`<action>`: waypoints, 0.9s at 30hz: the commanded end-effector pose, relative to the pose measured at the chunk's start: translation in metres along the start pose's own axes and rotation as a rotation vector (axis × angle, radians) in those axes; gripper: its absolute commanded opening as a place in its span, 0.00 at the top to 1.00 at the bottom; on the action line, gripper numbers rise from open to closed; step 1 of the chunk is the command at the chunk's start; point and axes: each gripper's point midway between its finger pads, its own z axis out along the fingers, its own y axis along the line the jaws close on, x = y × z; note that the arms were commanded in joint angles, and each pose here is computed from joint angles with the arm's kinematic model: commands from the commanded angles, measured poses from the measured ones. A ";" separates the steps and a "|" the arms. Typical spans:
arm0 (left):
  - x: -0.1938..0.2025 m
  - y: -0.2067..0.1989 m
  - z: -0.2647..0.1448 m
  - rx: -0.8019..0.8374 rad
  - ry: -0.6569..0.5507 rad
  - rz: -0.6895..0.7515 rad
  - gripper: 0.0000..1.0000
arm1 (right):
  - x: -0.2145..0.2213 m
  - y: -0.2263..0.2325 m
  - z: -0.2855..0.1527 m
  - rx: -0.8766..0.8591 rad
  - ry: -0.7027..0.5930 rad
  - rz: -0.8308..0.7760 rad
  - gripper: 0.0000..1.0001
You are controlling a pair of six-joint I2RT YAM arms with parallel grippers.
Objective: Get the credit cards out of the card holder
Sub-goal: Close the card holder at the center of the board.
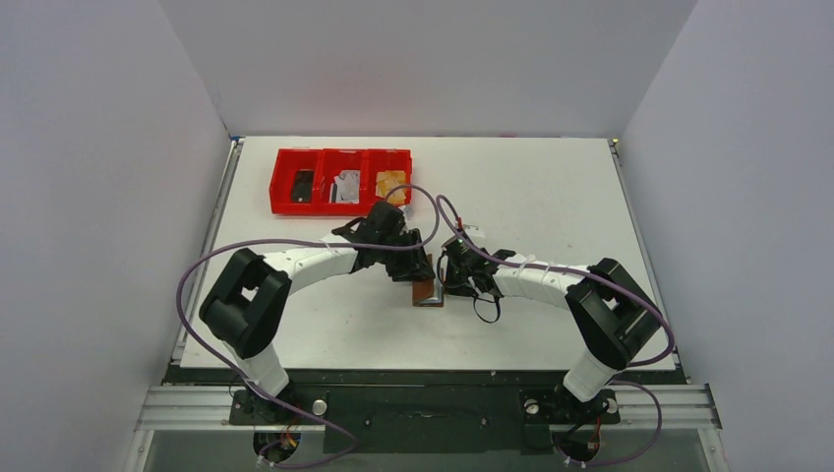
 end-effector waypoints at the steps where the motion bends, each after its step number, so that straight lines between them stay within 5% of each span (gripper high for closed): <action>1: -0.016 -0.025 0.002 0.063 -0.040 0.034 0.58 | -0.014 0.017 -0.010 -0.040 -0.043 0.008 0.92; 11: -0.016 -0.024 0.011 0.059 -0.032 0.037 0.46 | -0.028 0.017 -0.031 -0.041 -0.092 0.016 0.71; 27: -0.031 -0.045 0.008 0.090 -0.051 0.072 0.40 | -0.043 -0.005 -0.071 -0.008 -0.178 0.049 0.67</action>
